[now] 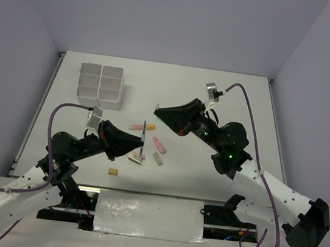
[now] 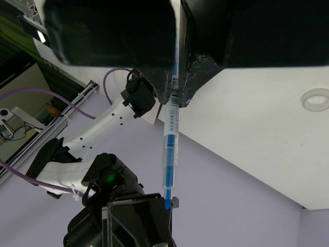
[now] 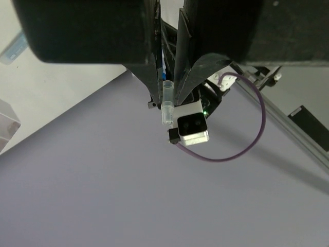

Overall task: Sort the stationery into containers
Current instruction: Close the pen cap on the pen.

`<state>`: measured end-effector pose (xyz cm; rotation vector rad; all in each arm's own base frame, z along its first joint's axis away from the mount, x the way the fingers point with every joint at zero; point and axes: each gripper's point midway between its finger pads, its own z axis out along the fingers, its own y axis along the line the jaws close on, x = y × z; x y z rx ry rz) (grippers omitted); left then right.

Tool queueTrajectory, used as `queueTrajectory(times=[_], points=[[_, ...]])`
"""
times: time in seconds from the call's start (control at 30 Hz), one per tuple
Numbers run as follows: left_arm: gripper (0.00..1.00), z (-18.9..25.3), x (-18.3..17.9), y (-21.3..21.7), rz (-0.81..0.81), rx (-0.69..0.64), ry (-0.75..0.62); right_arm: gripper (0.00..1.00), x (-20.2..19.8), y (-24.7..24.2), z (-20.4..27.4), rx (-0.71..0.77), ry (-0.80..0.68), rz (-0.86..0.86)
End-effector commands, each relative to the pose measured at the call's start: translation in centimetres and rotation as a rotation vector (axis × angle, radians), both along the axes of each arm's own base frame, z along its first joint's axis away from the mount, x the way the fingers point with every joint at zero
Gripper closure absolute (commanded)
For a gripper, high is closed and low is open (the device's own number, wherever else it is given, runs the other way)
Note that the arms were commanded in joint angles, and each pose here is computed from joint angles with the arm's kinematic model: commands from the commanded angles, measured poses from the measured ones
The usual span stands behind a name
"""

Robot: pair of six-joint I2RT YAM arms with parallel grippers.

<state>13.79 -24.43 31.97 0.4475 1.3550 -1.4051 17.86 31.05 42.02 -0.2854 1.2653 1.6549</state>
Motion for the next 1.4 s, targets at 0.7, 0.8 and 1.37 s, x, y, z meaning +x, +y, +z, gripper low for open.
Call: queueTrajectory(times=[0.7,0.8,1.37], points=[[1.00,2.4,-1.1,0.1,-0.044,-0.075,-0.060,0.95,-1.5,1.8,2.1,0.013,-0.095,0.047],[1.00,2.6,-1.1,0.1,-0.044,-0.076,-0.062,0.95,-1.6,2.1,1.9,0.011,-0.091,0.054],[1.00,1.9,-1.0,0.0,-0.043,-0.069,-0.047,0.95,-1.6,2.1,2.1,-0.002,-0.100,0.042]])
